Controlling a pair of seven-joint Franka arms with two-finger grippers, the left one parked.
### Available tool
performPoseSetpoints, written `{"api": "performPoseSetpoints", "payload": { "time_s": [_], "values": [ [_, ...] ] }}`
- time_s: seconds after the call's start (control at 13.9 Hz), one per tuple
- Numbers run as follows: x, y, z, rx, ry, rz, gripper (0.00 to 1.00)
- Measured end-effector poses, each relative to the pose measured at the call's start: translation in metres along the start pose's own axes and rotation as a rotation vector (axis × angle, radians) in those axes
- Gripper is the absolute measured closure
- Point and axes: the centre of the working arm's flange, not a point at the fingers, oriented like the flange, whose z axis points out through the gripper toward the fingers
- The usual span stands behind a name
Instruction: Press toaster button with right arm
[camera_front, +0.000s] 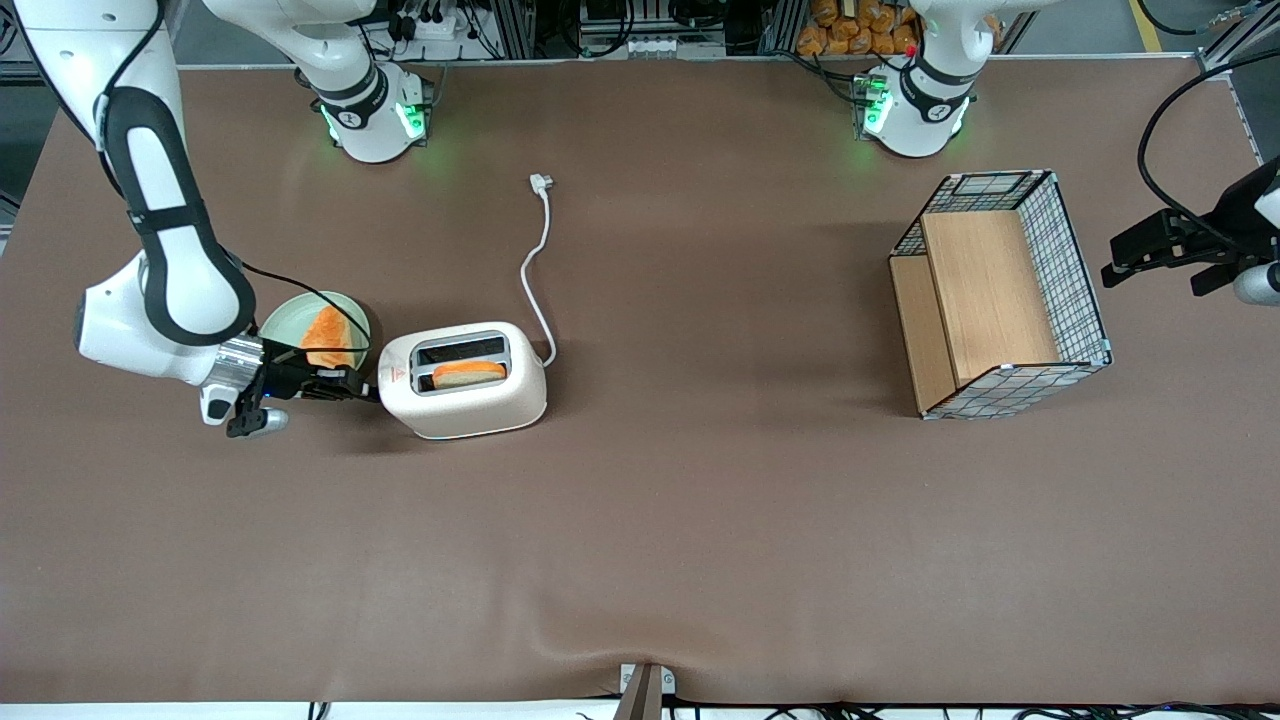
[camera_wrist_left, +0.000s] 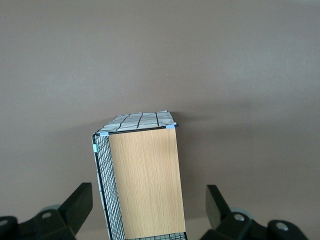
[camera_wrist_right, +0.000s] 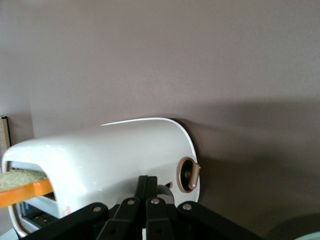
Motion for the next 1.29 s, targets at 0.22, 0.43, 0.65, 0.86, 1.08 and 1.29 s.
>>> {"api": "performPoseSetpoints", "payload": {
  "time_s": [0.22,0.43,0.65,0.86,1.08,1.29],
  "values": [
    [0.003,-0.007,-0.021,0.003,-0.005,-0.010,0.99],
    [0.008,-0.020,-0.057,-0.035,-0.044,-0.017,0.99],
    [0.009,-0.047,-0.110,-0.103,-0.085,-0.021,0.96],
    [0.004,-0.082,-0.170,-0.215,-0.116,-0.037,0.91],
    [-0.007,-0.118,-0.224,-0.328,-0.148,-0.062,0.77],
    [-0.019,-0.143,-0.258,-0.402,-0.168,-0.081,0.62]
  ]
}}
